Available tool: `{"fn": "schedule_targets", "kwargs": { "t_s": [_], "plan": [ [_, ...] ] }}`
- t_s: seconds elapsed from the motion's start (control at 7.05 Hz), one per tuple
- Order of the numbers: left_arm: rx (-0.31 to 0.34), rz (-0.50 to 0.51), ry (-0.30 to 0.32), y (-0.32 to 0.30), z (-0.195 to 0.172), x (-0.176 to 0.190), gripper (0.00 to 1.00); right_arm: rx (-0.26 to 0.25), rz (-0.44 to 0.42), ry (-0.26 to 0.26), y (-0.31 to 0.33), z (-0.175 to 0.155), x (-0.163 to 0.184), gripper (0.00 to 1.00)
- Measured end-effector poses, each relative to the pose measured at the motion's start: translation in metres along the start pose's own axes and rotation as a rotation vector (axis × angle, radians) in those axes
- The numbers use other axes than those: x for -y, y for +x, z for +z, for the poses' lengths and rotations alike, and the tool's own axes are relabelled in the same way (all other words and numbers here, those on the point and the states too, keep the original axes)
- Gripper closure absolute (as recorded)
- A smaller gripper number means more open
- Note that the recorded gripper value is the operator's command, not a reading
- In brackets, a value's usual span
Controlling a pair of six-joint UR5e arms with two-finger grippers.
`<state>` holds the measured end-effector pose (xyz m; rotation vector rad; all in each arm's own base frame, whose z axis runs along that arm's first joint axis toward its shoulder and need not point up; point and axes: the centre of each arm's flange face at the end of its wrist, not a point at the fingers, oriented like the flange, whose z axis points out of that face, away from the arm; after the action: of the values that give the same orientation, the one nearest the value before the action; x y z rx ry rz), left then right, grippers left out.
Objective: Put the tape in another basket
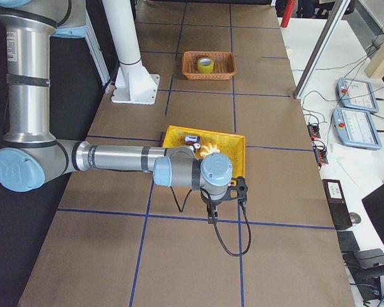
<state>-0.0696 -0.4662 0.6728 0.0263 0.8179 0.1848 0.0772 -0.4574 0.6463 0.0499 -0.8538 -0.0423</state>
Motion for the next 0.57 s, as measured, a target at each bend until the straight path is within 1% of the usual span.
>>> {"fn": "schedule_targets", "kwargs": {
  "t_s": [0.57],
  "plan": [
    [0.002, -0.006, 0.001, -0.0011, 0.0007, -0.001, 0.0, 0.001, 0.003, 0.0, 0.002, 0.0, -0.0005, 0.0]
  ]
}}
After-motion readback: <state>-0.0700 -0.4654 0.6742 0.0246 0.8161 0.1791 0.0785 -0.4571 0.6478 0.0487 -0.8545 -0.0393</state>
